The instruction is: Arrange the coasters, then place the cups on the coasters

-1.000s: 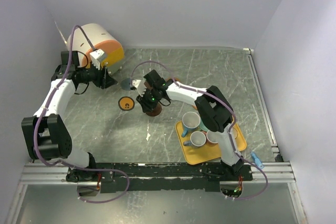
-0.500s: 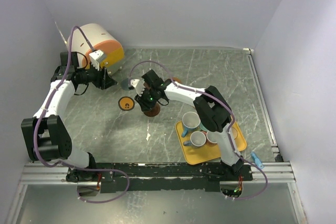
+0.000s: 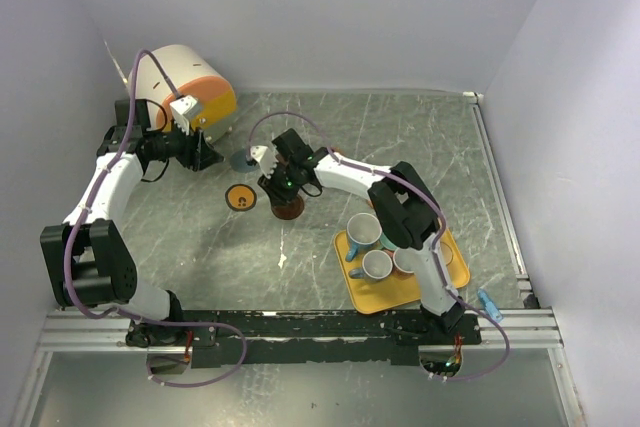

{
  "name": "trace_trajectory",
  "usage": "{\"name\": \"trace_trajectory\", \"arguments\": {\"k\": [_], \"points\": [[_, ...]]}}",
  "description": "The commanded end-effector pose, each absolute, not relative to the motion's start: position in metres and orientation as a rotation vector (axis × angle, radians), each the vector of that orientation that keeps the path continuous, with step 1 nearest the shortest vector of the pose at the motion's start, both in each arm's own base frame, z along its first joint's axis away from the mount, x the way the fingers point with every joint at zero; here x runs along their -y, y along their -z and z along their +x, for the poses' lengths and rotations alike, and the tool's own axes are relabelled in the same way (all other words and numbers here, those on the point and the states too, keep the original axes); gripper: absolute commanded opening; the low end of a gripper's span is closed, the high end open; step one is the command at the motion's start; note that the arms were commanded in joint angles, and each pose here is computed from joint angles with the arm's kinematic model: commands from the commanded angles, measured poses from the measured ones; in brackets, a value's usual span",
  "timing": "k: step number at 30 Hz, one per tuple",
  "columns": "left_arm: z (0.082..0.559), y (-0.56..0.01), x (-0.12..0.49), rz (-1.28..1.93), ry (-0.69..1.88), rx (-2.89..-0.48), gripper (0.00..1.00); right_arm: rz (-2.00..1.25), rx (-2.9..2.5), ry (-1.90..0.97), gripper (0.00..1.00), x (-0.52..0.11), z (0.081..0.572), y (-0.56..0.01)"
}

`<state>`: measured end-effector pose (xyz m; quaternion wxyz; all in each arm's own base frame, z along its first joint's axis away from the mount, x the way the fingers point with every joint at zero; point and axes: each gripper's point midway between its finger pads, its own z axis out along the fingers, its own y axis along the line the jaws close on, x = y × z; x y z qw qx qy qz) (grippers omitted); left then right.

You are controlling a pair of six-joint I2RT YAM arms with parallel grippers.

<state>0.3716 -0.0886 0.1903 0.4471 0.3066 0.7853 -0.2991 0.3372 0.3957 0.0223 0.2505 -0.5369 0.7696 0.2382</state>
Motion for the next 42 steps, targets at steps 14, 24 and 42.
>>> {"name": "trace_trajectory", "arguments": {"k": [14, 24, 42], "points": [[0.369, -0.197, 0.089, 0.786, 0.747, -1.886, 0.62, -1.475, -2.249, -0.514, 0.34, -0.354, 0.349, 0.022], [0.368, -0.196, 0.089, 0.785, 0.743, -1.885, 0.62, -1.484, -2.256, -0.587, 0.36, -0.347, 0.341, 0.013], [0.372, -0.197, 0.088, 0.779, 0.729, -1.869, 0.63, -1.19, -2.304, -0.425, 0.45, -0.188, 0.369, -0.078]]}}
